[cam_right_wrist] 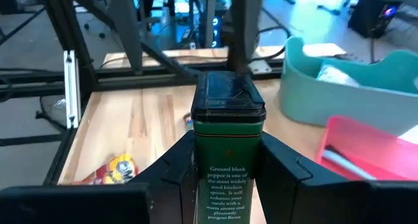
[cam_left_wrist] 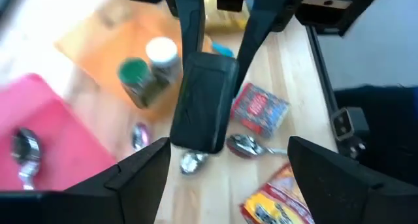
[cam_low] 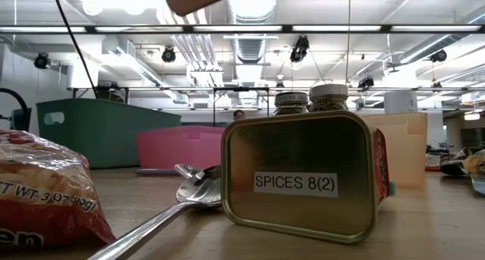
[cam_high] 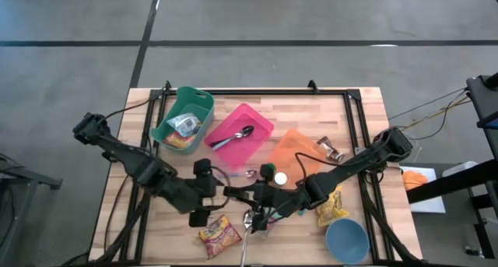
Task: Pick & Place Food Item
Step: Put the black seasoning can into the orange bin
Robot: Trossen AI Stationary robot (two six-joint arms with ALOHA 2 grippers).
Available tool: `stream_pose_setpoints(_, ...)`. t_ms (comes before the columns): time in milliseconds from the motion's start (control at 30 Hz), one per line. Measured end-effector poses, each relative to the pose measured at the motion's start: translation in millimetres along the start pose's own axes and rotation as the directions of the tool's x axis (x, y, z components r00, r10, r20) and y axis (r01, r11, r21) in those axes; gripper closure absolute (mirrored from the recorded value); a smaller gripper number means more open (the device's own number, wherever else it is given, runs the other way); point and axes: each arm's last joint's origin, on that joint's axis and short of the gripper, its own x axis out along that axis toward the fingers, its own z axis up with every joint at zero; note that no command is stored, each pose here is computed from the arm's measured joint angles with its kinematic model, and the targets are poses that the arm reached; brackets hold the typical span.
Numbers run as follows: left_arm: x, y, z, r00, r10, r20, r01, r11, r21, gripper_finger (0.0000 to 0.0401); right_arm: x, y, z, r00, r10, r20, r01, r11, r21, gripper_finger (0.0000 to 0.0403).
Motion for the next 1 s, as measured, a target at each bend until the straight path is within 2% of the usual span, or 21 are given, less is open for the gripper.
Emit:
stream_pose_setpoints(133, -7.0, -7.9, -3.5, 0.989, 0.062, 0.133, -0.07, 0.996, 0.06, 0.0089, -14.8, 2.9, 10.6, 0.999, 0.007, 0.035, -0.007, 1.0, -0.017, 0.0294)
stream_pose_setpoints(233, -1.9, -9.3, -6.0, 0.977, 0.063, 0.204, -0.08, 0.994, 0.079, 0.0089, -28.4, 5.7, 18.3, 0.998, -0.016, 0.069, 0.019, 0.999, -0.04, 0.0294)
stream_pose_setpoints(433, 15.5, -6.7, -13.3, 0.94, 0.034, 0.339, -0.074, 0.992, 0.104, 0.0089, -54.7, 7.0, 25.9, 0.993, -0.032, 0.11, 0.04, 0.997, -0.065, 0.0294)
stream_pose_setpoints(667, 28.7, 7.9, -10.4, 0.863, -0.039, 0.504, -0.023, 0.993, 0.117, 0.0088, -70.0, 0.7, 17.2, 0.99, -0.062, 0.128, 0.07, 0.996, -0.059, 0.0294)
stream_pose_setpoints(833, 42.4, 21.9, -11.7, 0.828, -0.104, 0.551, 0.044, 0.992, 0.121, 0.0088, -72.2, -0.8, 15.2, 0.98, -0.089, 0.176, 0.097, 0.994, -0.041, 0.0294)
stream_pose_setpoints(1000, 51.3, 33.0, -15.6, 0.813, -0.117, 0.571, 0.052, 0.99, 0.128, 0.0088, -71.6, -1.1, 12.0, 0.98, -0.088, 0.178, 0.098, 0.994, -0.049, 0.0294)
